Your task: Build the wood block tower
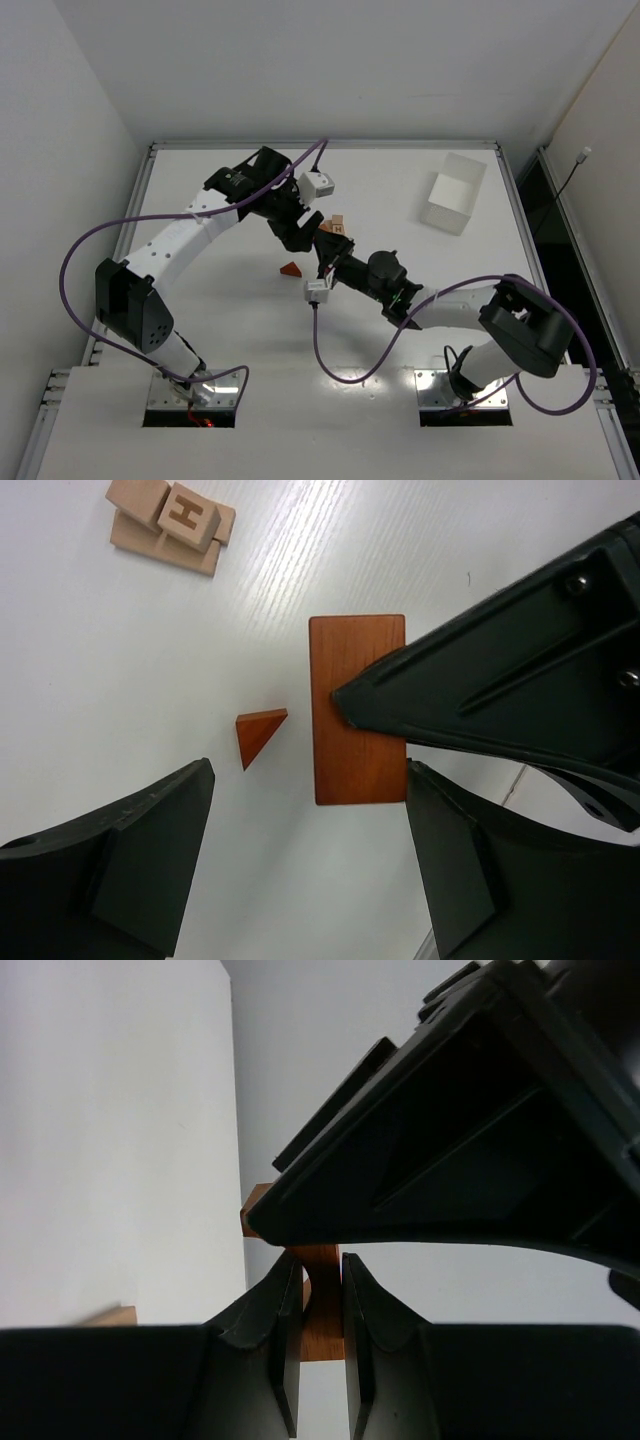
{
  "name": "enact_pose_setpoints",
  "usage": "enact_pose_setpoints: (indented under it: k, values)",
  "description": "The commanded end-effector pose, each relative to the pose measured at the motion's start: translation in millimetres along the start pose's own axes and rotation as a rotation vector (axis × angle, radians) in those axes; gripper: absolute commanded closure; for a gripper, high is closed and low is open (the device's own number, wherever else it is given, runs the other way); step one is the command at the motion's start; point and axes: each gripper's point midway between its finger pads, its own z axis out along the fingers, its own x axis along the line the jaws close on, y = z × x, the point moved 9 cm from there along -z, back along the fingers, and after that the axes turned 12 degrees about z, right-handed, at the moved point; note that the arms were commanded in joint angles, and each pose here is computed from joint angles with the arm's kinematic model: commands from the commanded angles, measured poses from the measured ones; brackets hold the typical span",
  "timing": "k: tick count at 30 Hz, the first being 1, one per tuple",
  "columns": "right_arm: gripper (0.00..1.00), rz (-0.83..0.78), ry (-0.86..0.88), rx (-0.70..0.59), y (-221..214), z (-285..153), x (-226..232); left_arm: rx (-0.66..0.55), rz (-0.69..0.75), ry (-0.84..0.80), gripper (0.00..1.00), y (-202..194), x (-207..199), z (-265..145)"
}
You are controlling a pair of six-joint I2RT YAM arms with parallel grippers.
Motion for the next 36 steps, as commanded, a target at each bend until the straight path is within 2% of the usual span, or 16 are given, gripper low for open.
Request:
enact_pose_setpoints:
  k: [1,8,11,15,18,21,30,36]
  values:
    - [1.00,0.022,-0.061,-0.048,13,-3,-14,-0.019,0.038,0.014,0.27,8,4,3]
    - [1.00,0.024,-0.041,-0.041,14,-5,-10,-0.031,0.042,0.011,0.27,11,6,5]
    - [1.00,0.025,-0.029,-0.036,14,-6,-8,-0.039,0.046,0.016,0.33,13,7,3]
    - [1.00,0.026,-0.021,-0.032,13,-6,-6,-0.046,0.056,0.008,0.36,17,8,2]
    - [1.00,0.026,-0.021,-0.032,13,-6,-6,-0.056,0.059,0.004,0.36,22,9,0]
    - [1.00,0.026,-0.013,-0.029,12,-7,-3,-0.055,0.058,0.003,0.31,23,8,-2]
    - [1.00,0.027,-0.006,-0.026,10,-5,0,-0.056,0.066,-0.007,0.31,28,10,-3]
    - [1.00,0.026,-0.015,-0.030,10,-5,0,-0.040,0.072,-0.029,0.45,25,11,3]
